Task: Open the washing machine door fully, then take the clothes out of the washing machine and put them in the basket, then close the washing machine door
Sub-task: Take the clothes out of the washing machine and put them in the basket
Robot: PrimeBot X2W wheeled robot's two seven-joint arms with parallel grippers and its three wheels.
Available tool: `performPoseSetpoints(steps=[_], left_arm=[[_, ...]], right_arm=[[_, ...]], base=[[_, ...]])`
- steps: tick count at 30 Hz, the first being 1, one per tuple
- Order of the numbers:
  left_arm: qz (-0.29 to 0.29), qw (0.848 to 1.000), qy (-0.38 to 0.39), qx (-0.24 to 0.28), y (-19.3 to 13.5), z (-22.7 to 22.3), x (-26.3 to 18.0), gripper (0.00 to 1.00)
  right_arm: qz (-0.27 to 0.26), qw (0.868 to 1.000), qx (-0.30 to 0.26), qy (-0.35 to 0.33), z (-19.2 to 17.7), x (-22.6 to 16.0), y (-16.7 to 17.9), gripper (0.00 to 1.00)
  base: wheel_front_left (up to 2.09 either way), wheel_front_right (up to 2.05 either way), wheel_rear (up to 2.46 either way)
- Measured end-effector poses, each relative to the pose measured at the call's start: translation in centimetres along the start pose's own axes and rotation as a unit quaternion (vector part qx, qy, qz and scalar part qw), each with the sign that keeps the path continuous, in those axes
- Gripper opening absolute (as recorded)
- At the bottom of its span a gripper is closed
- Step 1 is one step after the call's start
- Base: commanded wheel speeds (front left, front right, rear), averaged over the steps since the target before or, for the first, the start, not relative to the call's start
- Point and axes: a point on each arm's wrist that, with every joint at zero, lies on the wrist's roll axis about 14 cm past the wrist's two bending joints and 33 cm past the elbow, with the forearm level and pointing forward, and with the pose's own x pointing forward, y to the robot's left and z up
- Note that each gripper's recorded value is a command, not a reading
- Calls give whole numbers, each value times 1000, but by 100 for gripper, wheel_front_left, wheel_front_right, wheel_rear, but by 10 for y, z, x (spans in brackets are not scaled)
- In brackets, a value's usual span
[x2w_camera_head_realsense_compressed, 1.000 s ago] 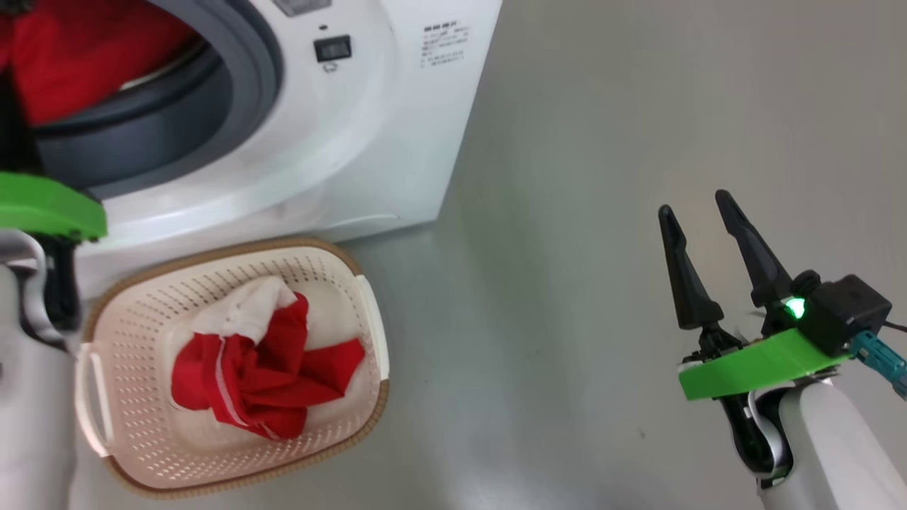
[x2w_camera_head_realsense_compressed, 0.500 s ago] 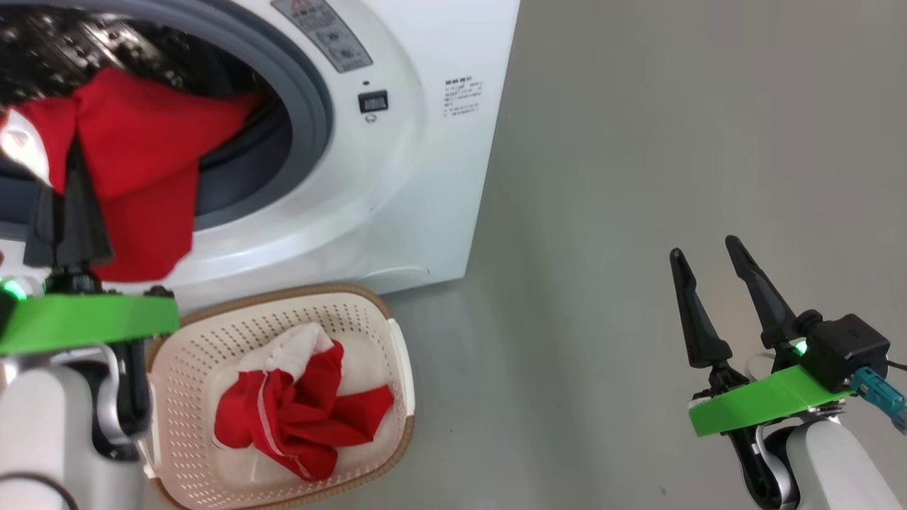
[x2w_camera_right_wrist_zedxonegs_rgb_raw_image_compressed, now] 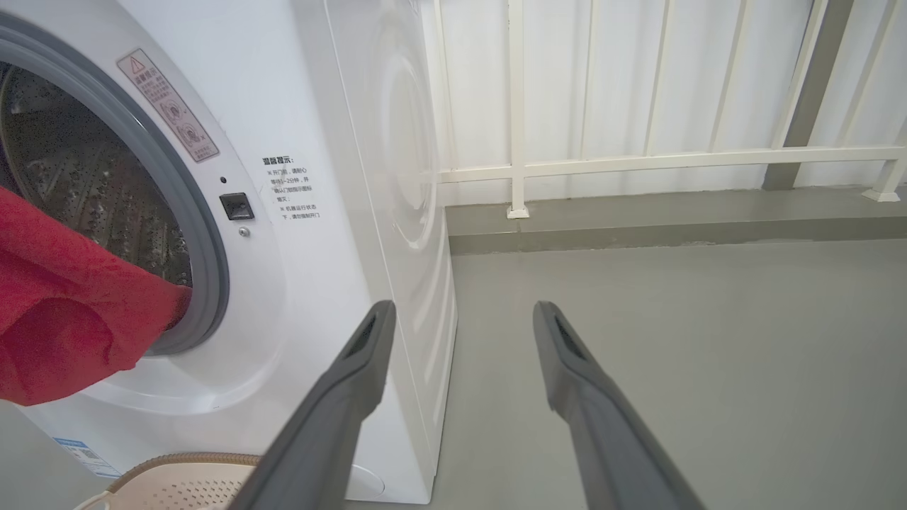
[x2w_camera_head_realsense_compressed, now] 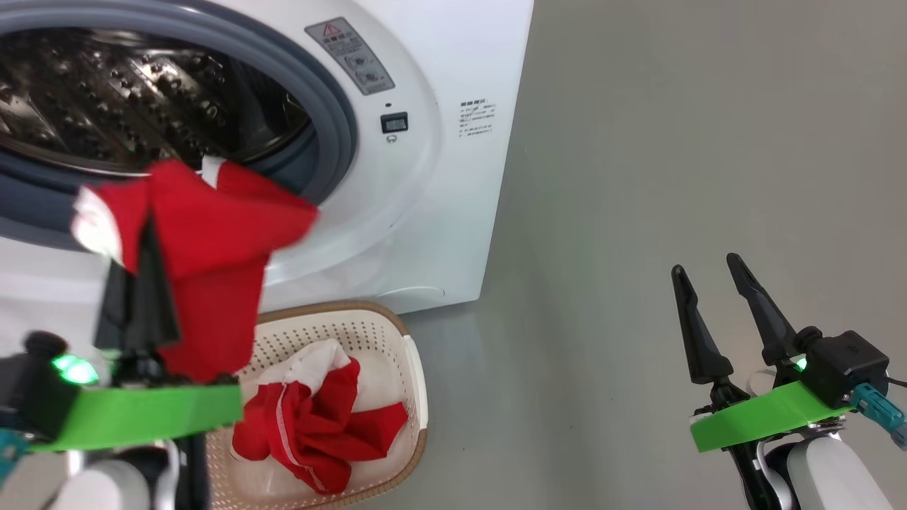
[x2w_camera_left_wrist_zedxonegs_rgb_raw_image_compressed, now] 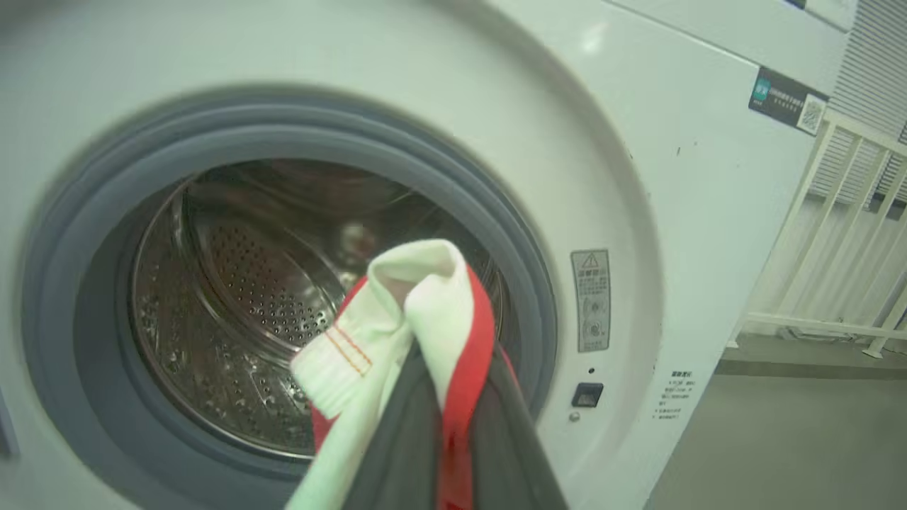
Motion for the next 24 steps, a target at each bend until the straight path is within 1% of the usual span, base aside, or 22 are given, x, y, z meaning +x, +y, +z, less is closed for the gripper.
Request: performPoseSetpoints(steps=[5,8,10,14,17,21,24], left_arm=[[25,996,78,-25,9,-51,-15,0],[41,989,137,-42,14,-91,-27,0],[49,981,180,-48,17,-120,-39,0],[79,957,269,-72,28,-179,-66,0],[102,939,316,-94,36,-213,-76,0],[112,917,372,-96,37,-254,-85,0],[116,895,421,-95,36,-282,-100,0]], right_arm=[[2,1000,-1,15,-11,3,1,100],[3,1000,-1,25,-19,6,1,100],[4,1000,-1,31,-24,9,2,100],[7,999,0,42,-34,16,3,100],[15,999,0,45,-39,25,7,100],[14,998,-2,55,-48,31,5,100],[9,998,-1,63,-55,34,1,100]], base=[[0,0,0],[0,0,0],[0,0,0],[0,0,0],[0,0,0],[0,0,0],[0,0,0]])
